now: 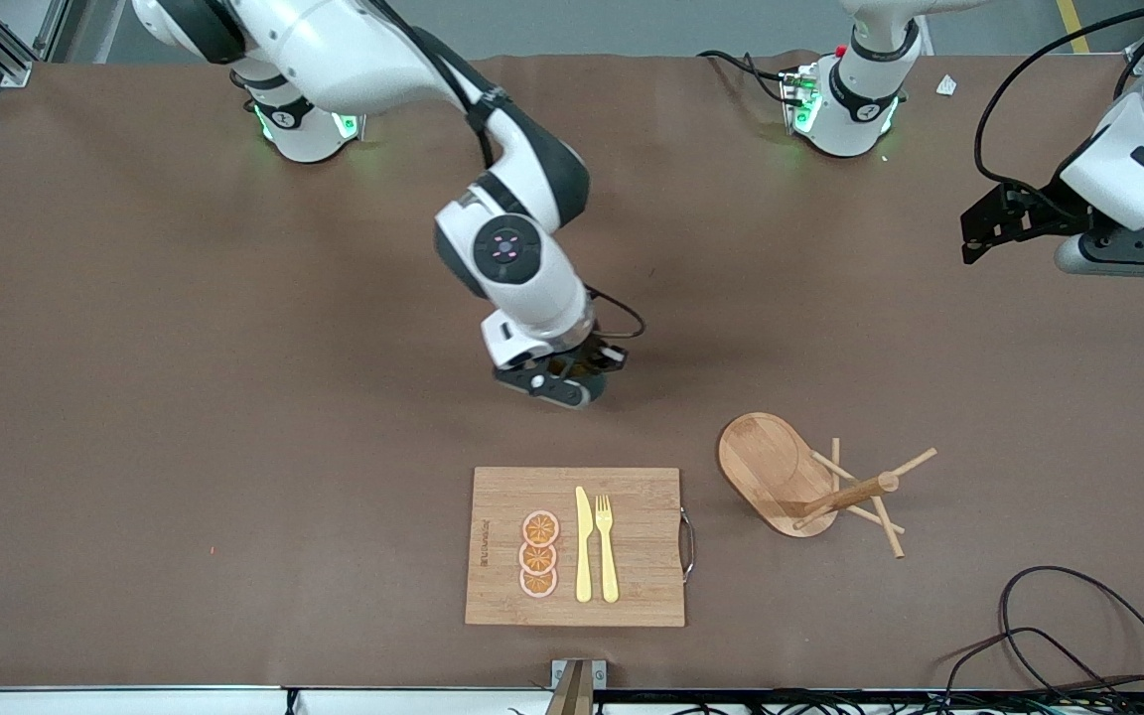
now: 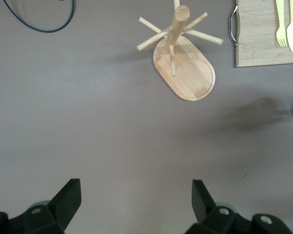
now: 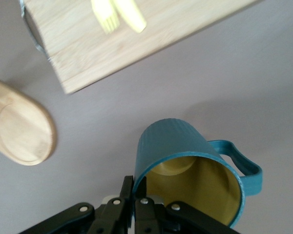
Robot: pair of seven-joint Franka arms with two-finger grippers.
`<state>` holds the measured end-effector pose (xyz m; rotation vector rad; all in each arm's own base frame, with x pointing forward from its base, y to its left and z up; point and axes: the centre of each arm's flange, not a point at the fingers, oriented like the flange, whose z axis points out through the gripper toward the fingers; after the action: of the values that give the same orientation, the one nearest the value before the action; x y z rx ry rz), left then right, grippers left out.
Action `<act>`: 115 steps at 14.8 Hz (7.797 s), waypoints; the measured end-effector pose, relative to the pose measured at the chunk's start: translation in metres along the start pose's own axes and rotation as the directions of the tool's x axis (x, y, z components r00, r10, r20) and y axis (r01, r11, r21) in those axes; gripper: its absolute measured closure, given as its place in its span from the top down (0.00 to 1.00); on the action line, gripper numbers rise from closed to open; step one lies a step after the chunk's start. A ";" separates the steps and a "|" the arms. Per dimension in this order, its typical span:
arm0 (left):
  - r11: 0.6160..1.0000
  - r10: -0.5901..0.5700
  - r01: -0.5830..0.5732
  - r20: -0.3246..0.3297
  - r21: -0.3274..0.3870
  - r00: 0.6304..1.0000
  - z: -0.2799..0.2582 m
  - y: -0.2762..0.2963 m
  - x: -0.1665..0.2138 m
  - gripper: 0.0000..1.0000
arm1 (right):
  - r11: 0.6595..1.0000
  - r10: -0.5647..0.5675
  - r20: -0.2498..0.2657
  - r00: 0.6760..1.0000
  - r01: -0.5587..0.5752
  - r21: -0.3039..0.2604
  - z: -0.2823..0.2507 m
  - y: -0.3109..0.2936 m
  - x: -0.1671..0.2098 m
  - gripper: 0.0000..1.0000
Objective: Pass cup and hang on rack
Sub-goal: 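Reach the right gripper to the teal mug and grasp its rim, then carry the teal mug toward the table middle with the right gripper, then grasp the mug handle with the left gripper while the right gripper withdraws, then lift the teal mug by its handle toward the wooden rack, then lower the mug handle onto a rack peg with the left gripper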
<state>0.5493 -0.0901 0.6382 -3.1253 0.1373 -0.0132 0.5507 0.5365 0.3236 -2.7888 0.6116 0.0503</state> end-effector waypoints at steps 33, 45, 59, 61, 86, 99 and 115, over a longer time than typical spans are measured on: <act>0.848 -0.513 0.525 -0.132 0.078 0.848 0.199 0.349 0.002 1.00 | 0.958 -0.203 -0.184 0.962 0.157 -0.239 -0.262 0.255 0.317 1.00; 0.567 -0.667 0.821 -0.547 0.069 0.506 0.421 0.465 -0.087 0.83 | 0.913 -0.344 -0.155 0.926 0.292 -0.284 -0.391 0.372 0.235 1.00; 0.475 -0.647 0.875 -0.637 0.093 0.419 0.464 0.435 -0.075 0.50 | 0.895 -0.396 -0.108 0.912 0.356 -0.269 -0.458 0.396 0.194 1.00; 0.472 -0.647 0.877 -0.639 0.092 0.415 0.463 0.434 -0.073 0.48 | 0.895 -0.398 -0.122 0.909 0.356 -0.269 -0.466 0.394 0.193 1.00; 0.451 -0.799 0.877 0.361 -0.167 0.480 0.150 0.216 0.115 0.21 | 0.895 -0.400 -0.137 0.906 0.354 -0.271 -0.476 0.398 0.197 1.00; 0.224 -0.572 0.941 0.748 -0.252 0.337 0.198 0.080 0.161 0.21 | 0.895 -0.401 -0.143 0.905 0.354 -0.271 -0.479 0.397 0.197 1.00; 0.155 -0.543 0.977 0.814 -0.146 0.208 0.251 0.001 0.167 0.21 | 0.905 -0.372 -0.124 0.920 0.329 -0.271 -0.487 0.410 0.205 1.00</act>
<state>0.7176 -0.1024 0.3888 -2.9225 -2.0982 1.2913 0.5541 -0.0406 0.6611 -3.1234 0.1316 -0.2072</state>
